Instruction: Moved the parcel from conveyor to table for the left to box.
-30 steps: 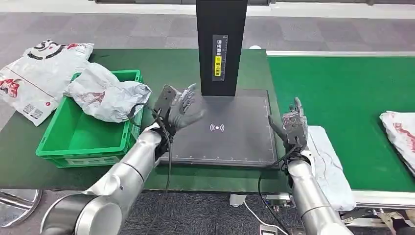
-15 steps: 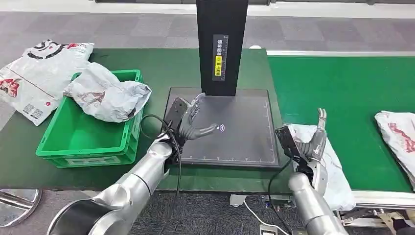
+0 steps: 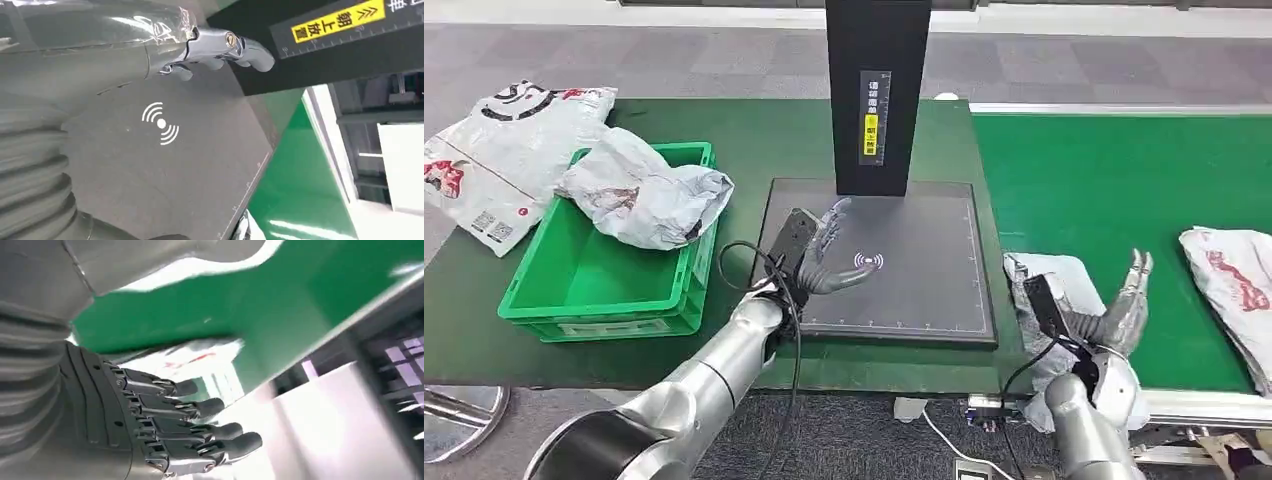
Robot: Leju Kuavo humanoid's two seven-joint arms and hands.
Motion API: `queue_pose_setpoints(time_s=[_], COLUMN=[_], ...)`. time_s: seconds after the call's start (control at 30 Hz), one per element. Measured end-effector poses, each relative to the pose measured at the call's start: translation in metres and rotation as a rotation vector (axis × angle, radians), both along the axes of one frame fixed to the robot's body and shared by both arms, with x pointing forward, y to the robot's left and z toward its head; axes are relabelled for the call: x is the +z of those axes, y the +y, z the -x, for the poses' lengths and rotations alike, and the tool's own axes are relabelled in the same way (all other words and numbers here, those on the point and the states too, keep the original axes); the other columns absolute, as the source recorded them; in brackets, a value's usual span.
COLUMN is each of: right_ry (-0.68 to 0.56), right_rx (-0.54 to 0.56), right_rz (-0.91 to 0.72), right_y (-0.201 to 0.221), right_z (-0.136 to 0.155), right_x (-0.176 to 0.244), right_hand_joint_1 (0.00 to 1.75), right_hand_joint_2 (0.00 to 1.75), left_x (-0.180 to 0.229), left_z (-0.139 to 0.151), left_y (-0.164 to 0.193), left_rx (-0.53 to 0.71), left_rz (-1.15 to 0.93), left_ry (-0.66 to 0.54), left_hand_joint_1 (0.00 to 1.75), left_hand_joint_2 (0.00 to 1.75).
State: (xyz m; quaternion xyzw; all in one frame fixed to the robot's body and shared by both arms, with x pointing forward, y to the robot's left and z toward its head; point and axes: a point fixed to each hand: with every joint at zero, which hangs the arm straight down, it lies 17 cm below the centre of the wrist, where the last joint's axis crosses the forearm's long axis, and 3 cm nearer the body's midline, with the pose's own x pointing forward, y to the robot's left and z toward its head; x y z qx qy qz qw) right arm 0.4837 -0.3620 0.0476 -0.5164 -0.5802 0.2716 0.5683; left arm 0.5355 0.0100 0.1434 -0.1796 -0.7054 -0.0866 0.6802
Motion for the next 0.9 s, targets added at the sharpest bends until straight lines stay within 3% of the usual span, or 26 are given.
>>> queue_pose_setpoints(time_s=[0.17, 0.3, 0.47, 0.5, 0.67, 0.9], right_ry=[0.117, 0.521, 0.918, 0.978, 1.105, 1.116], right_rx=[-0.178, -0.327, -0.231, -0.191, -0.052, 0.118], right_rz=[0.018, -0.002, 0.06, 0.086, 0.12, 0.074], right_y=[-0.038, -0.057, -0.044, -0.04, -0.025, -0.004], right_z=[0.016, 0.053, 0.093, 0.098, 0.102, 0.086], right_x=[-0.025, -0.108, -0.173, -0.18, -0.193, -0.19], right_hand_joint_1=[0.0, 0.0, 0.0, 1.75, 1.75, 1.75], right_hand_joint_2=[1.75, 1.75, 1.75, 1.75, 1.75, 1.75], left_x=[0.001, 0.003, 0.003, 0.003, 0.004, 0.003], left_z=[-0.002, -0.003, -0.002, -0.003, -0.005, -0.009], left_y=[0.005, 0.004, 0.002, 0.002, 0.006, 0.019], left_rx=[0.017, 0.013, 0.0, 0.001, 0.009, 0.038], left_rz=[0.012, 0.011, 0.007, 0.007, 0.0, -0.007], left_ry=[0.003, 0.001, 0.002, 0.002, -0.004, -0.023], left_hand_joint_1=[0.0, 0.0, 0.0, 0.0, 0.0, 0.0], left_hand_joint_2=[1.75, 1.75, 1.75, 1.75, 1.75, 1.75])
